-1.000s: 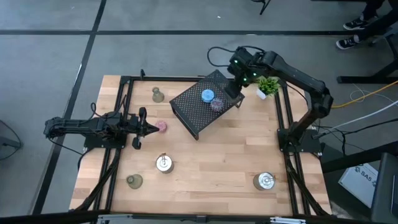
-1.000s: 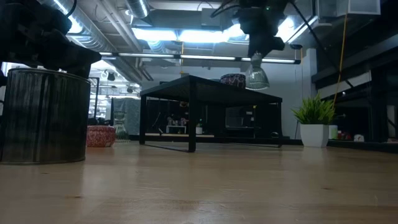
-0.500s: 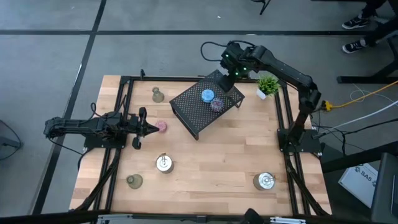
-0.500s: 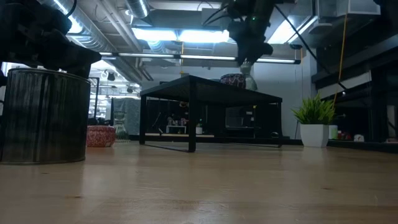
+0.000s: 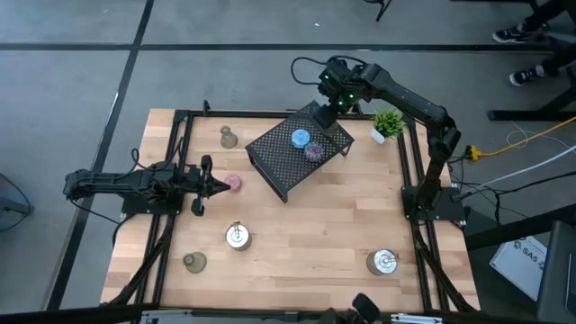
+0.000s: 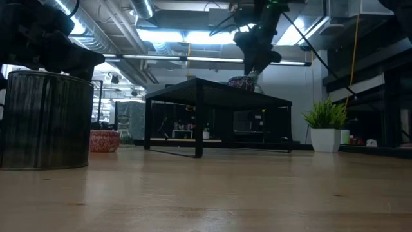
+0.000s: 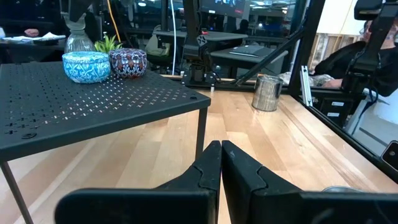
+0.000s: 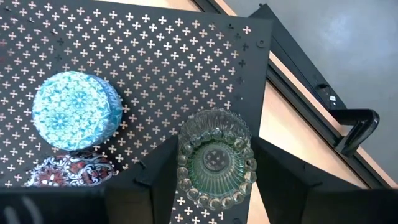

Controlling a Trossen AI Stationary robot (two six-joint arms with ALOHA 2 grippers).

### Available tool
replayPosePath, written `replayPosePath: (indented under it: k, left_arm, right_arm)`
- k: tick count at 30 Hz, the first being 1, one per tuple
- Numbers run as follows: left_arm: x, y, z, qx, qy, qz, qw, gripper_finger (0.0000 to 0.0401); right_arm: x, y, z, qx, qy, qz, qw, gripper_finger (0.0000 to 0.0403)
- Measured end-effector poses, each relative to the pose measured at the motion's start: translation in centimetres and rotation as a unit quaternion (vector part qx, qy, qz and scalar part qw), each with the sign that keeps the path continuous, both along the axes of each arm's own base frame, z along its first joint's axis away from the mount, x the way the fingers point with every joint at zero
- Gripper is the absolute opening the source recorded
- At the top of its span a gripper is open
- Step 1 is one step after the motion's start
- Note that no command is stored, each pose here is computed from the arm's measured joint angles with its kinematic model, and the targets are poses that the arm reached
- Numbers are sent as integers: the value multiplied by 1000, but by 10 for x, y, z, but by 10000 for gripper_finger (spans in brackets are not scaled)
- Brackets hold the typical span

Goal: Pick & Place candle stick holders
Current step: Put the middle green glass candle holder on the shelf

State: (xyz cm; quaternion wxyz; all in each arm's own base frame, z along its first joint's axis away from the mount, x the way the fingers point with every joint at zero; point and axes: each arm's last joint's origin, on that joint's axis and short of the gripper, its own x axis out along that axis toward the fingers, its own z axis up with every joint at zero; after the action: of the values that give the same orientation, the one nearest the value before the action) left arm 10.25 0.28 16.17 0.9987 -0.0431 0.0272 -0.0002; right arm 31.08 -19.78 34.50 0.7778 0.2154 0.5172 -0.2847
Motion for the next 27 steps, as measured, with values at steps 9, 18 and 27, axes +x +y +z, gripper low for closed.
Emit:
replayPosePath:
  k: [9, 18, 27]
  left_arm:
    - [0, 0, 0, 0, 0, 0, 1000, 6]
    - [0, 0, 0, 0, 0, 0, 1000, 8]
    - [0, 0, 0, 0, 0, 0, 1000, 6]
  right_arm:
    - [1, -3, 1, -7, -12, -2, 1000, 187]
    - [1, -3, 1, -7, -13, -2, 1000, 187]
    - [2, -2, 1, -5, -14, -1, 1000, 187]
